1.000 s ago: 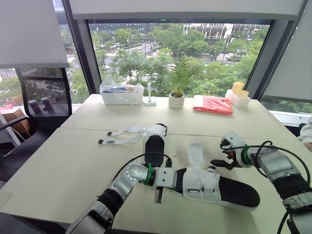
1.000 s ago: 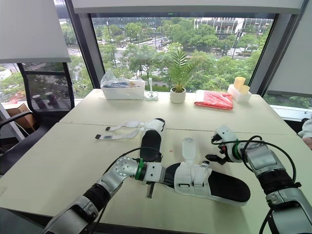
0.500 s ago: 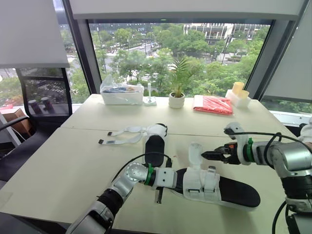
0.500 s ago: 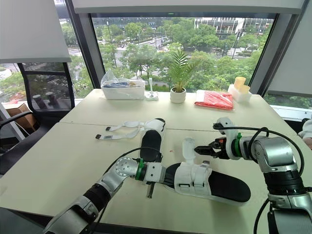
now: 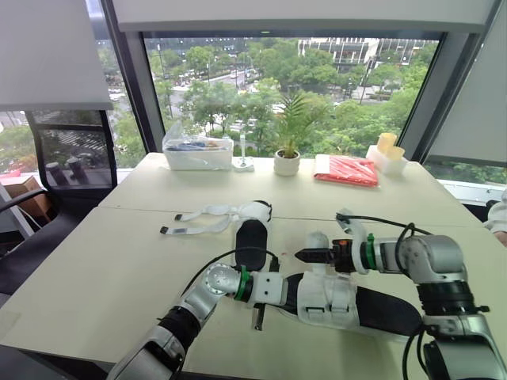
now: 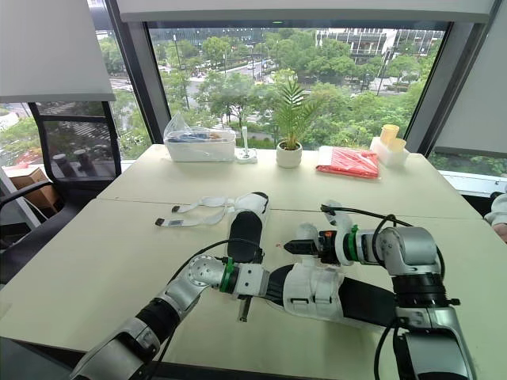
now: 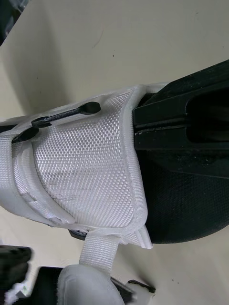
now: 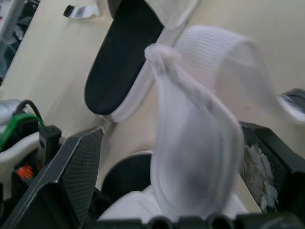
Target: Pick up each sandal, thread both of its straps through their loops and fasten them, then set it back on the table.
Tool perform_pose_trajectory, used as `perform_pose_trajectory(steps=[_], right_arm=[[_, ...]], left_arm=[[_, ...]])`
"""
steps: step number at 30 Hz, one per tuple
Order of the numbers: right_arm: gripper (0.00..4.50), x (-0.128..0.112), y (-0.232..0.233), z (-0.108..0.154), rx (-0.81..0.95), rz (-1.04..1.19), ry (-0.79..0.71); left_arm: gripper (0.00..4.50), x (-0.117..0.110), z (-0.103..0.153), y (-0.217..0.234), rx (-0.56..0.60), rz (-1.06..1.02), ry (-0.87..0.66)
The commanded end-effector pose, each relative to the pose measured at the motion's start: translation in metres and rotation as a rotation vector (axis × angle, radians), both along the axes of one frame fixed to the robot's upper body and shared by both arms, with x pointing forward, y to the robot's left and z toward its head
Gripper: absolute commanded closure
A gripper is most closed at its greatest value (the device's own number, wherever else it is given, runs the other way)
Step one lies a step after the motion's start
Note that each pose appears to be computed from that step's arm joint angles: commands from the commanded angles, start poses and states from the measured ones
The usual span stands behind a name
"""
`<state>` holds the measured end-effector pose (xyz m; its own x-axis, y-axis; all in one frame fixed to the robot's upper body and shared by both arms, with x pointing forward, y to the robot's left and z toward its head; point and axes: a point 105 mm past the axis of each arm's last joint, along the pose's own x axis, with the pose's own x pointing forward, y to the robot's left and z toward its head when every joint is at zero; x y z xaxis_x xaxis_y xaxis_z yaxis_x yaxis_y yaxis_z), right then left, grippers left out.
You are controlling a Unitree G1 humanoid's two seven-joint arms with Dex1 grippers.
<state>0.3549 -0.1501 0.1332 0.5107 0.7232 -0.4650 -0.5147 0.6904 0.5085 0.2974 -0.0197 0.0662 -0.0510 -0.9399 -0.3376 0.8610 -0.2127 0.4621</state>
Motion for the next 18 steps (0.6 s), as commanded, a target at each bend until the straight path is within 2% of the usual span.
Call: perform_pose_trajectory(steps=[1,8,16,17,18], right_arm=[[0.06,0.019,0.004,0.021,0.046,-0.008,-0.067],[0.06,0.045,0.002,0.044,0.114,-0.059,-0.117],[0.06,0.048,0.004,0.067,0.197,-0.055,-0.16],[0.57,0.048,0.005,0.071,0.209,-0.051,-0.17],[0.84,0.047,0.005,0.073,0.214,-0.05,-0.176]], left_arm=[[4.5,-0.021,-0.063,0.018,0.225,-0.01,0.139],[4.5,-0.021,-0.062,0.019,0.217,0.0,0.141],[4.5,-0.02,-0.061,0.015,0.205,0.0,0.137],[4.5,-0.02,-0.061,0.015,0.204,0.0,0.138],[4.5,-0.02,-0.061,0.015,0.204,0.0,0.138]])
